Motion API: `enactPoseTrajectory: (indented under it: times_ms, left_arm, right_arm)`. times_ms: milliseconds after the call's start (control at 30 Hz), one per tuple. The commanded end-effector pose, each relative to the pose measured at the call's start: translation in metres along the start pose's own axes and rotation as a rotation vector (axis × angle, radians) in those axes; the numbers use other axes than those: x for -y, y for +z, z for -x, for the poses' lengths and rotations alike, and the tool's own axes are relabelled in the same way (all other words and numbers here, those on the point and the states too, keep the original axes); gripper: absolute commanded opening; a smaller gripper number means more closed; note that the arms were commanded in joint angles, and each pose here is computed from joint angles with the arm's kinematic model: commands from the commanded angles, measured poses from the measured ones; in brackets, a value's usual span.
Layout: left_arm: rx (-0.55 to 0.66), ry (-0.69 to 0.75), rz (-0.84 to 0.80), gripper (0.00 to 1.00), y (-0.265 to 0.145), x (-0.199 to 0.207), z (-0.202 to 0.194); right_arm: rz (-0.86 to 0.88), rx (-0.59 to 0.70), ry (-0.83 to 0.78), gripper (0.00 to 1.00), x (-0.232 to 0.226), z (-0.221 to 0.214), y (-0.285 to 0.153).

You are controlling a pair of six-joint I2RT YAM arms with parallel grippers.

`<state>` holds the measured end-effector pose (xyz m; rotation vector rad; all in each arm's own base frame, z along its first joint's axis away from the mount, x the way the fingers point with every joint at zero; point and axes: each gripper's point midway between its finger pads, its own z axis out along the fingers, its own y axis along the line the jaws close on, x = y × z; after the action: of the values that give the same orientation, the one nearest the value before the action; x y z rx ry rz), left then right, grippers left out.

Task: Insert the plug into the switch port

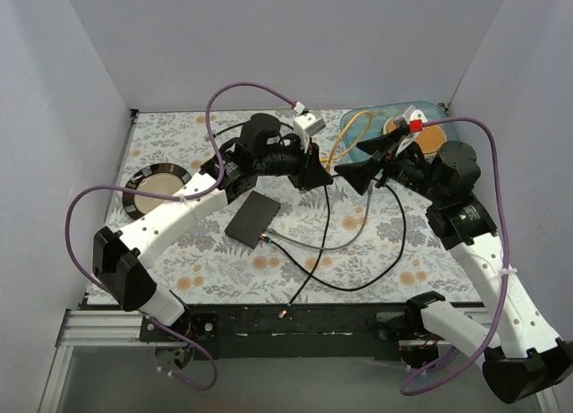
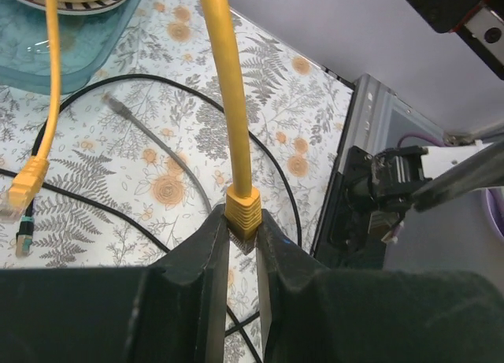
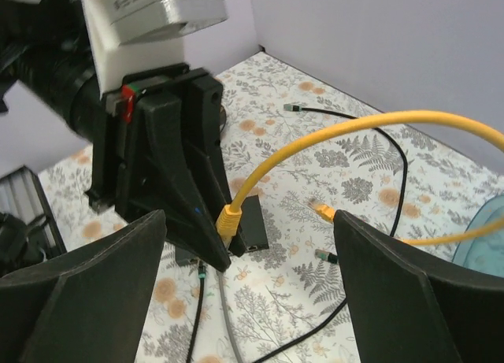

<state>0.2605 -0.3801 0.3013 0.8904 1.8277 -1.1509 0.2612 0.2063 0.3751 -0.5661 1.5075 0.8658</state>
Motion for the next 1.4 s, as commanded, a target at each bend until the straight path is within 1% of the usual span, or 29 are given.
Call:
enactPoseTrajectory:
  times_ms: [0,33,67,133,167,400,567,633,700,833,900,967,1167,1233,1367]
  left_arm:
    - [-0.154,0.045,-0.11,0.0,-0.012,0.021,-0.018]
    - [-0.151,0.058,-0.122,0.0,-0.015,0.025,-0.009]
    - [-0.196,0.034,-0.127,0.0,-0.017,0.027,-0.017]
    - [-0.229,0.034,-0.156,0.0,-0.017,0.03,-0.017]
    - [-0.268,0.018,-0.154,0.0,-0.02,0.031,-0.024]
    - [-0.352,-0.021,-0.125,0.0,-0.02,0.023,-0.041]
    - [-0.465,-0.086,-0.136,0.0,-0.019,0.02,-0.065]
    - [-0.476,-0.105,-0.169,0.0,-0.02,0.027,-0.063]
    - [-0.472,-0.11,-0.195,0.0,-0.021,0.035,-0.062]
    - [-0.39,-0.083,-0.204,0.0,-0.024,0.045,-0.048]
    - [-0.367,-0.079,-0.204,0.0,-0.028,0.048,-0.045]
    - [-0.367,-0.082,-0.199,0.0,-0.03,0.048,-0.047]
    - [-0.42,-0.095,-0.188,0.0,-0.035,0.046,-0.064]
    - [-0.41,-0.084,-0.191,0.0,-0.039,0.048,-0.062]
    - [-0.381,-0.06,-0.202,0.0,-0.044,0.054,-0.052]
  right_arm:
    - [0.186,-0.026,-0.24,0.95,-0.037,0.016,-0.02]
    - [0.214,-0.032,-0.268,0.95,-0.041,0.016,-0.022]
    - [0.228,-0.028,-0.29,0.96,-0.044,0.018,-0.024]
    - [0.251,-0.017,-0.325,0.97,-0.051,0.024,-0.03]
    - [0.256,-0.018,-0.34,0.98,-0.052,0.023,-0.031]
    - [0.348,-0.004,-0.396,0.98,-0.077,0.022,-0.054]
    - [0.393,0.028,-0.435,0.98,-0.09,0.025,-0.064]
    - [0.396,0.036,-0.456,0.98,-0.091,0.024,-0.066]
    - [0.385,0.012,-0.458,0.98,-0.085,0.016,-0.062]
    - [0.342,-0.045,-0.436,0.98,-0.068,0.003,-0.053]
    - [0.344,-0.06,-0.424,0.98,-0.065,-0.002,-0.048]
    - [0.348,-0.056,-0.423,0.98,-0.064,-0.002,-0.045]
    - [0.392,-0.054,-0.4,0.98,-0.063,-0.005,-0.032]
    - [0.423,-0.083,-0.378,0.94,-0.061,-0.012,-0.025]
    - [0.477,-0.147,-0.33,0.84,-0.058,-0.03,-0.016]
